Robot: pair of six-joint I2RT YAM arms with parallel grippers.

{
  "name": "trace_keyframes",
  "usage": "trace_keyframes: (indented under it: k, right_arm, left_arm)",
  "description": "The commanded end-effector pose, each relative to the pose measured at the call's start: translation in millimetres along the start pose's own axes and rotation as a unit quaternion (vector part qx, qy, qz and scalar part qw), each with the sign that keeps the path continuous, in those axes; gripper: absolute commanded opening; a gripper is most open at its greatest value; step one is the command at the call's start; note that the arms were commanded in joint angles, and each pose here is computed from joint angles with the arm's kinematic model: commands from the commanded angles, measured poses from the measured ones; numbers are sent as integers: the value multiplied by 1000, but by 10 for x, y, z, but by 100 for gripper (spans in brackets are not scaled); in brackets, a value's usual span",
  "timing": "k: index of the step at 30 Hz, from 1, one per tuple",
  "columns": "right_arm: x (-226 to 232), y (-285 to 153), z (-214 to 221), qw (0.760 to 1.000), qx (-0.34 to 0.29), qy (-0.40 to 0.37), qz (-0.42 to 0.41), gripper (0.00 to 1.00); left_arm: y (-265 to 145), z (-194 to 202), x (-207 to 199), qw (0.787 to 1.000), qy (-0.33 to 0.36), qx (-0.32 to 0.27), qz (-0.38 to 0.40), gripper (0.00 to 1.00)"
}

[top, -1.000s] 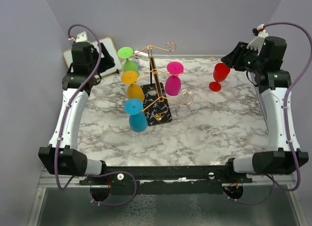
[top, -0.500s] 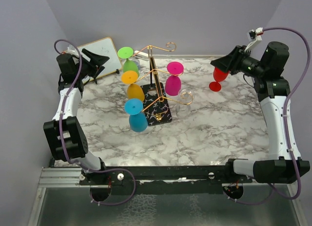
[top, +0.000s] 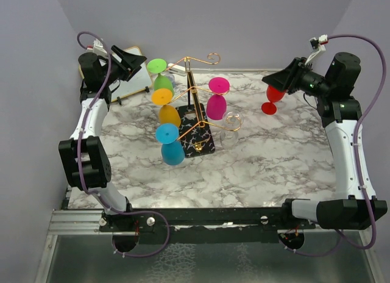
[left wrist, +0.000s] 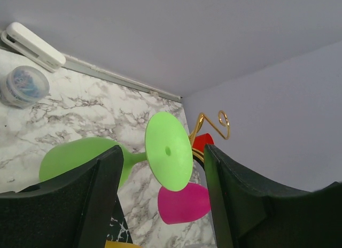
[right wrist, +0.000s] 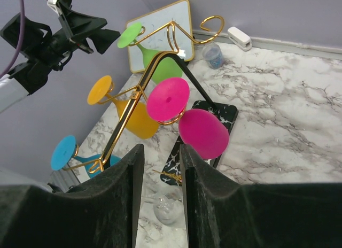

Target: Take the wine glass off the wine glass rack

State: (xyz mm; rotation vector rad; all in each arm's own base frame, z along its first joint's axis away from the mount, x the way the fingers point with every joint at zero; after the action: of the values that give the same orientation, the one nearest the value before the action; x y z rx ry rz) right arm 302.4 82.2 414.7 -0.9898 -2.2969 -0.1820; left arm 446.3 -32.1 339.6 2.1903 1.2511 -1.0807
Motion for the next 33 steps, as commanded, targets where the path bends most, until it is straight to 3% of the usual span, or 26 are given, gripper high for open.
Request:
trace_keyframes:
  k: [1,13,26,31,33]
  right_arm:
    - [84,-14,-64,1000,-7,-16,-18,33]
    - [64,-5,-57,1000,-6,-14,-16,32]
    - [50,6,-49,1000,-5,-12,-16,31]
    - [41,9,-42,1000,-5,-11,-15,31]
    - [40,6,-39,1000,-5,-11,-14,31]
  left_arm:
    - [71,14,-106,1000,13,19,18,63]
    - [229,170,-1,999,-3,49,19,61]
    - [285,224,-8,997,-19,57,37,45]
    - [296,221,-25,997,-28,57,48,30]
    - [295,216,-39,997,-30,57,53,19]
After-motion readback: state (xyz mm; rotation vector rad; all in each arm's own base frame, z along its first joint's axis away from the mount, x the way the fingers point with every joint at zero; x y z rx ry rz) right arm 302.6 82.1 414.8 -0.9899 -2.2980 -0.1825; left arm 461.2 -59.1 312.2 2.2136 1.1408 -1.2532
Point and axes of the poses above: each gripper's point midway between its finger pads, its own y axis out along the fingers, its own x axis along the line the jaws close on, z = x × y, the point moved 6 cm from there along -y, back along the fingers, and after that the axes turned 8 degrees about y, right-handed, at the moved point
